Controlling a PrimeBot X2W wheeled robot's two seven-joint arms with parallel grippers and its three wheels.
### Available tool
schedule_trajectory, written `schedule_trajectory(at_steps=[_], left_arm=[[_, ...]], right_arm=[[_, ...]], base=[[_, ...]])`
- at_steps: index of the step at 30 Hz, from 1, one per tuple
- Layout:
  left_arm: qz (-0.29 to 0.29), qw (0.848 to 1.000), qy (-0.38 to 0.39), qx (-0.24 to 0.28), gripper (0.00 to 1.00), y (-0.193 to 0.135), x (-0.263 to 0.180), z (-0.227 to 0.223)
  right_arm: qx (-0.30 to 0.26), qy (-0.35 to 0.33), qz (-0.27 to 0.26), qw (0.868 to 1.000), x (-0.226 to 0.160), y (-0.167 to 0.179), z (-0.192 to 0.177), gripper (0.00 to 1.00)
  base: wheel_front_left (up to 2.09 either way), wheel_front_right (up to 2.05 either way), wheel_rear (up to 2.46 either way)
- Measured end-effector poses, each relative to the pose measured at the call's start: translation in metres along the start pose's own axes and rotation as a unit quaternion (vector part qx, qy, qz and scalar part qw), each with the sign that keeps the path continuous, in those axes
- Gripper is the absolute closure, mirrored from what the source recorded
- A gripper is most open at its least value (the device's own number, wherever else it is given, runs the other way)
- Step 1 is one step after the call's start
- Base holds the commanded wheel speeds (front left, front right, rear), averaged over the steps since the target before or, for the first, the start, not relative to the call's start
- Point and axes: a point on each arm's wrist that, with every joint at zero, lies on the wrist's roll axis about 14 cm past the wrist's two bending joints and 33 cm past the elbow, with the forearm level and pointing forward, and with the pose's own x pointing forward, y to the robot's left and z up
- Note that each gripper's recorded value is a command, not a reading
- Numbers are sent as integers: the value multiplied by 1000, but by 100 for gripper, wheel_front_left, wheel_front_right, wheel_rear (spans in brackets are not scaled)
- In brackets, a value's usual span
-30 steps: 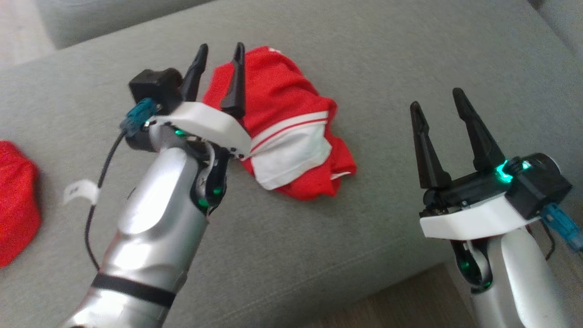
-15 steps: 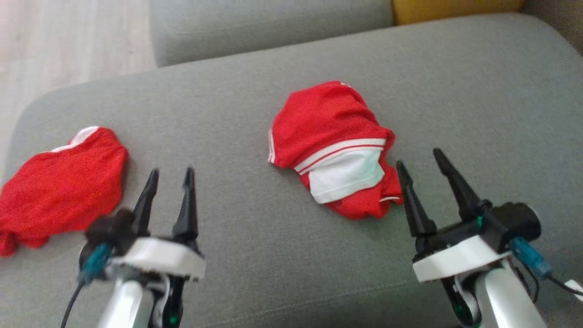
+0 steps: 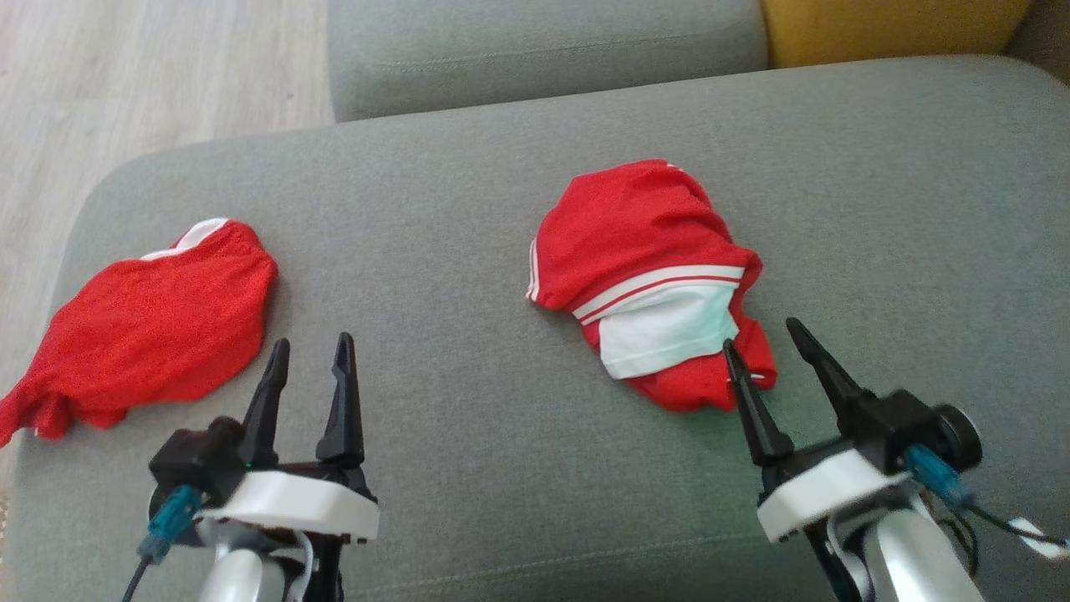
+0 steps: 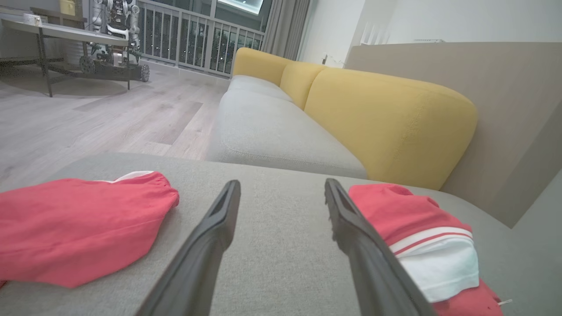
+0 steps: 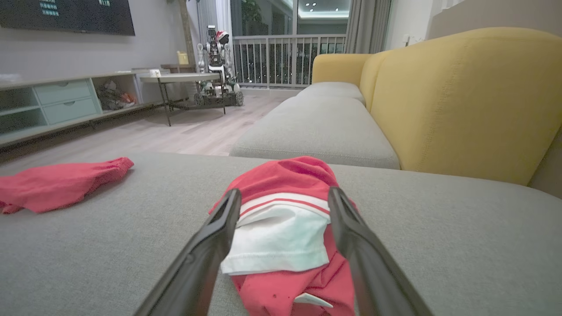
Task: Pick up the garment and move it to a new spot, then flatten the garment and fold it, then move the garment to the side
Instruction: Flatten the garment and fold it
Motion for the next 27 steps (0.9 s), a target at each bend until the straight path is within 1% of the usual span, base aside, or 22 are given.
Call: schedule_trajectory(at_steps=[5,10,14,15,16,19,21,24,27], left_arm=[[9,1000,23,-3,0,6,-5,-15],[15,999,40,-12,0,9,-7,-26],[31,998,42,-38,0,17,-3,-28],[34,998,43,-38,0,19,-2,-28],[34,998,43,-38,0,19,-2,-28],[43,997,45,-39,0,24,0,-30],[46,997,47,-43,0,26,0,-31],[59,996,53,-45,0,32,0,-34],[69,995,57,-44,0,37,-3,-37]], right_arm=[[-31,18,30,999,30,11,-7,0],[-84,37,70,993,64,28,-20,0],[-132,71,98,984,90,37,-41,0],[-144,79,109,980,95,42,-47,0],[-144,79,109,980,95,42,-47,0],[-195,102,145,965,109,53,-65,0],[-237,117,167,950,117,54,-76,0],[-275,136,191,932,128,57,-90,0],[-292,157,207,920,134,62,-104,0]], base=[[0,0,0],[0,0,0],[0,0,0],[0,0,0],[0,0,0],[0,0,0],[0,0,0],[0,0,0],[0,0,0]])
